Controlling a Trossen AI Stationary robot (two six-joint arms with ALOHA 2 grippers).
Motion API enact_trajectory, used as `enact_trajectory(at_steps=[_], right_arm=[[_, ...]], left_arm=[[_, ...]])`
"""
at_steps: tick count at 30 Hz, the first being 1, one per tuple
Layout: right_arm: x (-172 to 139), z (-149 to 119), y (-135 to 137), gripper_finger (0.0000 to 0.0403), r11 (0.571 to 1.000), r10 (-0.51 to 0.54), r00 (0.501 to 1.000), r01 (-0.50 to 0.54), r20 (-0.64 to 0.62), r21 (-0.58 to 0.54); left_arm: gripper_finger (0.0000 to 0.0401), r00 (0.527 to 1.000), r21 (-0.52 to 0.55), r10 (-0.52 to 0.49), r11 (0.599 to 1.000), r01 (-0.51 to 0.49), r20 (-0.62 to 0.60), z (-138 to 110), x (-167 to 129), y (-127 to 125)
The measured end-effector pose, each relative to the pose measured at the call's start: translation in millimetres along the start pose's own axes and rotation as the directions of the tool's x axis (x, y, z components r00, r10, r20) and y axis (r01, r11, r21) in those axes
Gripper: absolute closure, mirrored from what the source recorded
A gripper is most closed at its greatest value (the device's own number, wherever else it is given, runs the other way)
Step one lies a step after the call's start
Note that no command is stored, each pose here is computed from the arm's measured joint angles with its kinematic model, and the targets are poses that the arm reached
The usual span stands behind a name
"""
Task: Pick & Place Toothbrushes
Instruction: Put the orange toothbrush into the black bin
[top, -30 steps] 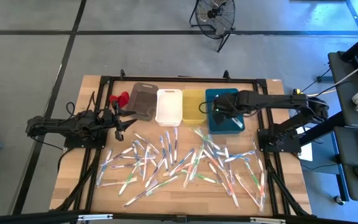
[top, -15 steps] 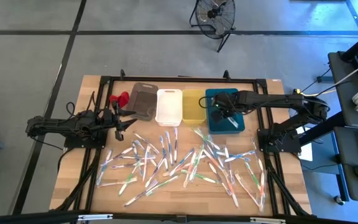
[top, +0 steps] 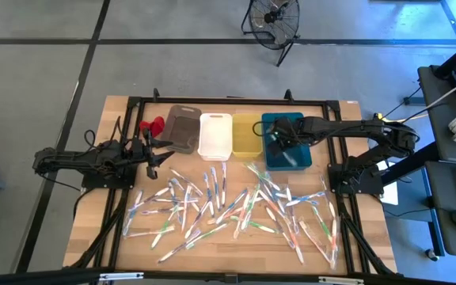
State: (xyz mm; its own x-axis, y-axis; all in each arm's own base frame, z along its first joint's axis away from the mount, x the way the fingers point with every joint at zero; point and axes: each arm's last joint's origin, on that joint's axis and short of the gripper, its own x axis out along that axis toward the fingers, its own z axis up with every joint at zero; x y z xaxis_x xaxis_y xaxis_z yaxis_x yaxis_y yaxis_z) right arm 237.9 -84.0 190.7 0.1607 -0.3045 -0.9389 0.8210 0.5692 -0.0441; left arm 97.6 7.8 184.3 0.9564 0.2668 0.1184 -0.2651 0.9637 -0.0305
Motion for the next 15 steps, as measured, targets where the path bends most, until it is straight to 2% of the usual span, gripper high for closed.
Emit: enact_trajectory(at_steps=[8,12,15], right_arm=[[-1,5,3,0.0193,0.998,0.037,0.998,-0.035,0.042,-0.056],[-7,10,8,0.0172,0.993,0.094,0.995,-0.091,0.038,-0.078],[-13,12,14,0.0163,0.980,0.136,0.990,-0.129,0.039,-0.151]], left_arm=[[0.0244,1.000,-0.013,-0.008,1.000,0.009,0.012,1,0,0],[0.0244,0.988,0.033,-0.146,0.989,0.144,0.051,5,0,-5],[0.0244,0.986,0.088,-0.157,0.985,0.151,0.062,10,1,-7]])
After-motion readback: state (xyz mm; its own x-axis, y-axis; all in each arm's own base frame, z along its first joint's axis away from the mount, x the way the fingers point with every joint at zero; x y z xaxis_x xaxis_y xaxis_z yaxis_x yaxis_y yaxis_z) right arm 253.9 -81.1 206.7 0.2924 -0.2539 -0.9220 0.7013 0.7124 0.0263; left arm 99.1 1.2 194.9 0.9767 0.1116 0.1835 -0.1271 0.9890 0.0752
